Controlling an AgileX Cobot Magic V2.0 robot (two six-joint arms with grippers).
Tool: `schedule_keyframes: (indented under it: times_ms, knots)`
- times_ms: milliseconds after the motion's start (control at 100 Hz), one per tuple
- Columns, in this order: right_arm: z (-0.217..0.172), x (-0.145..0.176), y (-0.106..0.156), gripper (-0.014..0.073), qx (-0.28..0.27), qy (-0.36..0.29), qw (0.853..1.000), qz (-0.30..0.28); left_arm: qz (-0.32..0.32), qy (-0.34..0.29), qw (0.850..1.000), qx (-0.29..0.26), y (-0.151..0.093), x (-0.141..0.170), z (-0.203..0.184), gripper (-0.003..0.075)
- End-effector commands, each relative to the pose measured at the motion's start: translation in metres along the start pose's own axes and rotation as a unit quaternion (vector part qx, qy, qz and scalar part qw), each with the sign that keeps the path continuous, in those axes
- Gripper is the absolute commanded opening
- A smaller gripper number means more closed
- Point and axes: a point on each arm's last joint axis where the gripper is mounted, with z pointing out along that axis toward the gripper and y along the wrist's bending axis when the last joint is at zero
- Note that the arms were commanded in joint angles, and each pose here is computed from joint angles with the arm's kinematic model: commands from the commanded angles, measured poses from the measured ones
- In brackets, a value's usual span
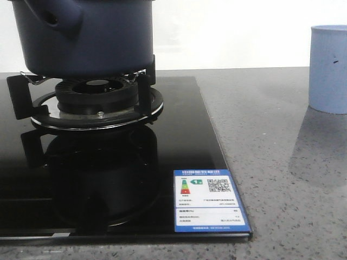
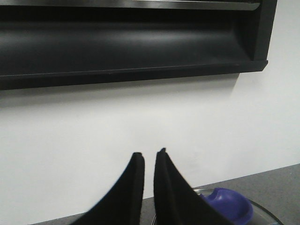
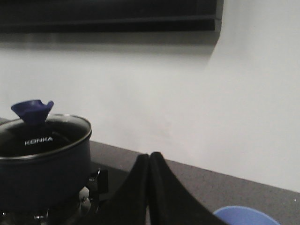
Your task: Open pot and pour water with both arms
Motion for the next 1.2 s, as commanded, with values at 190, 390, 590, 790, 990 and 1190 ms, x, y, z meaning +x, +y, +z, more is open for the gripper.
schedule_keyframes:
  times_ms: [190,390,590,790,990,1190]
  knots:
    - [-0.027,0.006,0.013,-0.0059,0.02,-0.031,0.999,-0.001,-0.003,-0.087,0.995,-0.038,0.003,0.037,-0.066,-0.0016]
    - [-0.053,0.053,0.025,-0.0061,0.027,-0.017,0.999,0.006,-0.034,-0.087,0.995,-0.035,0.0,0.097,-0.104,-0.0016]
    - [-0.062,0.08,0.025,-0.0061,0.047,0.002,0.999,0.014,-0.037,-0.096,0.994,-0.034,-0.001,0.13,-0.121,-0.0016]
    - [-0.062,0.082,0.025,-0.0061,0.049,0.007,0.999,0.013,-0.037,-0.09,0.995,-0.035,-0.001,0.139,-0.121,-0.0016]
    - [-0.062,0.082,0.025,-0.0061,0.048,0.006,0.999,0.013,-0.037,-0.084,0.995,-0.035,-0.001,0.143,-0.12,-0.0016]
    - [-0.062,0.082,0.025,-0.0061,0.048,0.006,0.999,0.013,-0.037,-0.084,0.995,-0.035,-0.001,0.143,-0.12,-0.0016]
